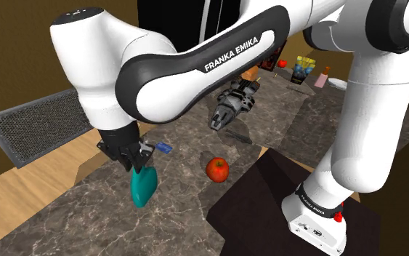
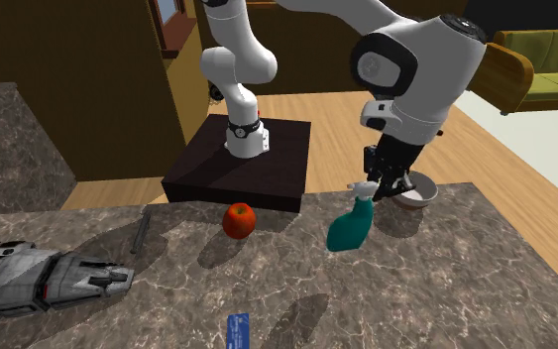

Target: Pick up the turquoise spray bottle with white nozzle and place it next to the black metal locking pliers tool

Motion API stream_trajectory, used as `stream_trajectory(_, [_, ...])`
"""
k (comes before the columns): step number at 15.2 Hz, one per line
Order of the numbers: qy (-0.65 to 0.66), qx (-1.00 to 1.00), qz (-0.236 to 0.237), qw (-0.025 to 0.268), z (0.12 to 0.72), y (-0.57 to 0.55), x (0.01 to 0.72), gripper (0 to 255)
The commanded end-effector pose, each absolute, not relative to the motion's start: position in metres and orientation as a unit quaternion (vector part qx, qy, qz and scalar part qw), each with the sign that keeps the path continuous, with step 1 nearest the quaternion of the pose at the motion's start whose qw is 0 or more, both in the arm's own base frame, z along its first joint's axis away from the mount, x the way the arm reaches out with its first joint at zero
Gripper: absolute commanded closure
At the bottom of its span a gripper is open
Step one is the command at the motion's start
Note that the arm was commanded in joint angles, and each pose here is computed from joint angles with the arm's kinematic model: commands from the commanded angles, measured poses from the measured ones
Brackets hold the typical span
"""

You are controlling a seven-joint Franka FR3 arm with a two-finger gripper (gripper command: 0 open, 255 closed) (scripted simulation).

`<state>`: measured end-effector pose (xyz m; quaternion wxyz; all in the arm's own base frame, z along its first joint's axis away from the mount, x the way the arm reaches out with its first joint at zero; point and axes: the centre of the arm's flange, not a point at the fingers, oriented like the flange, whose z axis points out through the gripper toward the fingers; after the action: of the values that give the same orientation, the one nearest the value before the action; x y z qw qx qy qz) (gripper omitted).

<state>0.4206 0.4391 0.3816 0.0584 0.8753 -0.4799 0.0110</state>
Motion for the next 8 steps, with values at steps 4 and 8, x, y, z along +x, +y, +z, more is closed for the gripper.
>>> stream_trajectory(4, [-0.480, 0.875, 0.011, 0.059, 0.409, 0.438, 0.420, 255])
stream_trajectory(8, [-0.480, 0.875, 0.011, 0.059, 0.430, 0.438, 0.420, 255])
